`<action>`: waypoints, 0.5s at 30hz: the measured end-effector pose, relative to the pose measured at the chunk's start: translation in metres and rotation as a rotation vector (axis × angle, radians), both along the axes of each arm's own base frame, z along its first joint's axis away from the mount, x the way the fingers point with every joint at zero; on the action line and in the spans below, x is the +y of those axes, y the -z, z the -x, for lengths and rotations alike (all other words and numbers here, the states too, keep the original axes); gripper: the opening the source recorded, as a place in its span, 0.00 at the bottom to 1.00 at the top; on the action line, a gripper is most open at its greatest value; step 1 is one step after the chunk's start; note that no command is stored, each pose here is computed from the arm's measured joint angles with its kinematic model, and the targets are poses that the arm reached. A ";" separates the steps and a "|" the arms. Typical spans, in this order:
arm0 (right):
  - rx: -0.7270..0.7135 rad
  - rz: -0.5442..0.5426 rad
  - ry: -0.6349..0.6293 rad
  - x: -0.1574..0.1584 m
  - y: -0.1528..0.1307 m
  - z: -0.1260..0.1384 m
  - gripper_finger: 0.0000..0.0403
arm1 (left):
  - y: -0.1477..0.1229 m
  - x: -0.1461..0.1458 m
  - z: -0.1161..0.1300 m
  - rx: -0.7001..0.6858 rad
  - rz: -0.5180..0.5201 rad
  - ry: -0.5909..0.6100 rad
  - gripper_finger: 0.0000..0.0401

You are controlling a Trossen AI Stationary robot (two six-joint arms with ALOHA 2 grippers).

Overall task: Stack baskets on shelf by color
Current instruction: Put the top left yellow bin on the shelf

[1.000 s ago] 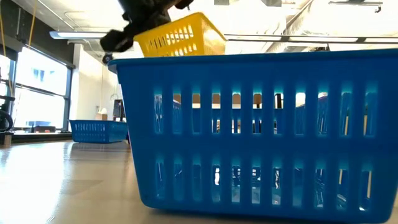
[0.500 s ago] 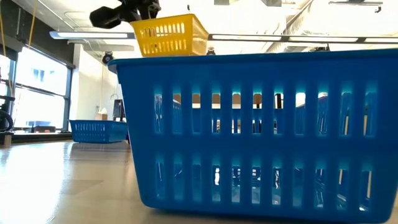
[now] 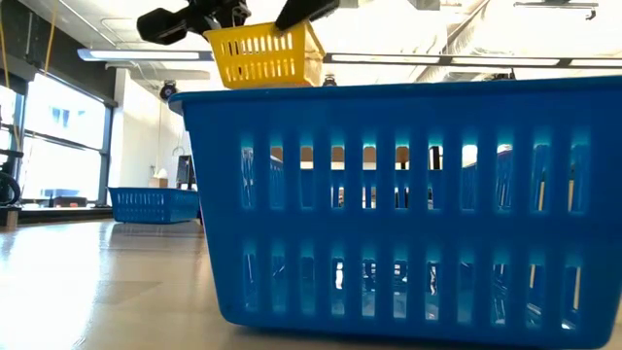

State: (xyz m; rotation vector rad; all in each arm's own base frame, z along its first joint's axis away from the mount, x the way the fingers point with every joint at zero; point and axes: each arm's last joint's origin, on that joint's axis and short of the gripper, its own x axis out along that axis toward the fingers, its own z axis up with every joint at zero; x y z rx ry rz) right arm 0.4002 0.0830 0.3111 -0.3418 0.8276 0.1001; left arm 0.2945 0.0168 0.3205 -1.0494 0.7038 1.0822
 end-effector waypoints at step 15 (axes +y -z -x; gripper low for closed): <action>0.053 0.070 0.077 0.001 0.018 -0.006 0.03 | 0.001 -0.002 0.000 0.015 0.007 0.046 0.06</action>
